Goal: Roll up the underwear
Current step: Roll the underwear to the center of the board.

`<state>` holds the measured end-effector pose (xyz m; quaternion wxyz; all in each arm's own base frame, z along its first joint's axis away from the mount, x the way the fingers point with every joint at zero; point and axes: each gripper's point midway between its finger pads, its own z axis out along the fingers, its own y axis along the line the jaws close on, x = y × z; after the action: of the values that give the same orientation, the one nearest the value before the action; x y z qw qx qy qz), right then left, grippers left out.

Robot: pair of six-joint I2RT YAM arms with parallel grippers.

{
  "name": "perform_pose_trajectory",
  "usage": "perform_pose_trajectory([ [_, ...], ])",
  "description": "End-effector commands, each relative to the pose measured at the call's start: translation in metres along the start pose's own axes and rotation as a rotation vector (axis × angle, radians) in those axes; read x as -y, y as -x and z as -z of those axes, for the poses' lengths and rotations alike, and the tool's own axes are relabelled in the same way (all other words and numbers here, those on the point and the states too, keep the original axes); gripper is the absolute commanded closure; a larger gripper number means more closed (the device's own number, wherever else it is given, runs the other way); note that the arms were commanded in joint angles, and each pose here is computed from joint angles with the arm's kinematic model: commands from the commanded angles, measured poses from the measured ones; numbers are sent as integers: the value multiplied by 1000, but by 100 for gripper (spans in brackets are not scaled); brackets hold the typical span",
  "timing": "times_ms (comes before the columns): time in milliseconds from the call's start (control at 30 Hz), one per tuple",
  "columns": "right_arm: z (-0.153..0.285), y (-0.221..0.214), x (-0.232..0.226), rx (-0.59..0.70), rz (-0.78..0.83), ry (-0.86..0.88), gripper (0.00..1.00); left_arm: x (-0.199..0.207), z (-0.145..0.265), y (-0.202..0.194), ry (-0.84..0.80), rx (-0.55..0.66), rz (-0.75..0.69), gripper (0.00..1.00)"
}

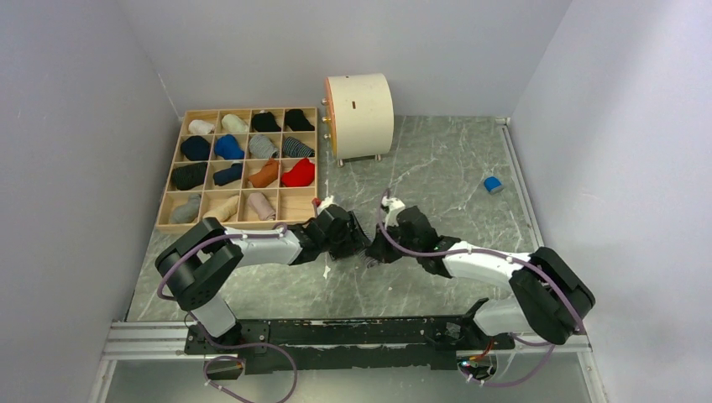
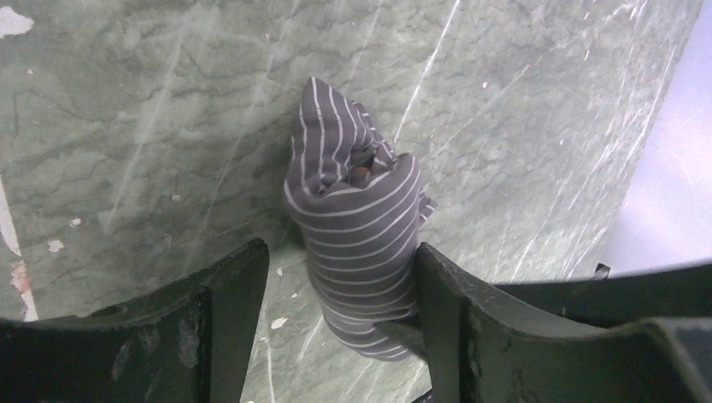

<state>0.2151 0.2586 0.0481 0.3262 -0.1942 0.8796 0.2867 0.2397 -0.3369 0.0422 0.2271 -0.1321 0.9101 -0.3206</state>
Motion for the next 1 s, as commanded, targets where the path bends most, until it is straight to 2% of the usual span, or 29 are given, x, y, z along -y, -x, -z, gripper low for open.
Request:
perform_pose_trajectory([
  [0,5,-17,23,-22,-178,84,94,24,8,9,-72,26,-18,30],
  [200,8,-16,34,-35,-305,188,94,37,0,11,-103,20,-35,31],
  [367,10,-17,48,-26,-374,201,94,41,-5,12,-98,14,-52,36],
  [433,12,-15,50,-19,-389,212,94,42,-6,13,-98,20,-57,40],
  [533,11,-14,52,-28,-391,213,92,40,-13,10,-88,6,-65,55],
  [633,11,-8,58,-32,-383,174,80,32,-22,4,-59,-22,-62,63],
  [767,22,12,68,2,-294,60,61,19,-29,-1,-4,-39,-48,65],
  [967,42,34,67,55,-142,-130,53,12,-32,-3,35,-47,-46,66],
])
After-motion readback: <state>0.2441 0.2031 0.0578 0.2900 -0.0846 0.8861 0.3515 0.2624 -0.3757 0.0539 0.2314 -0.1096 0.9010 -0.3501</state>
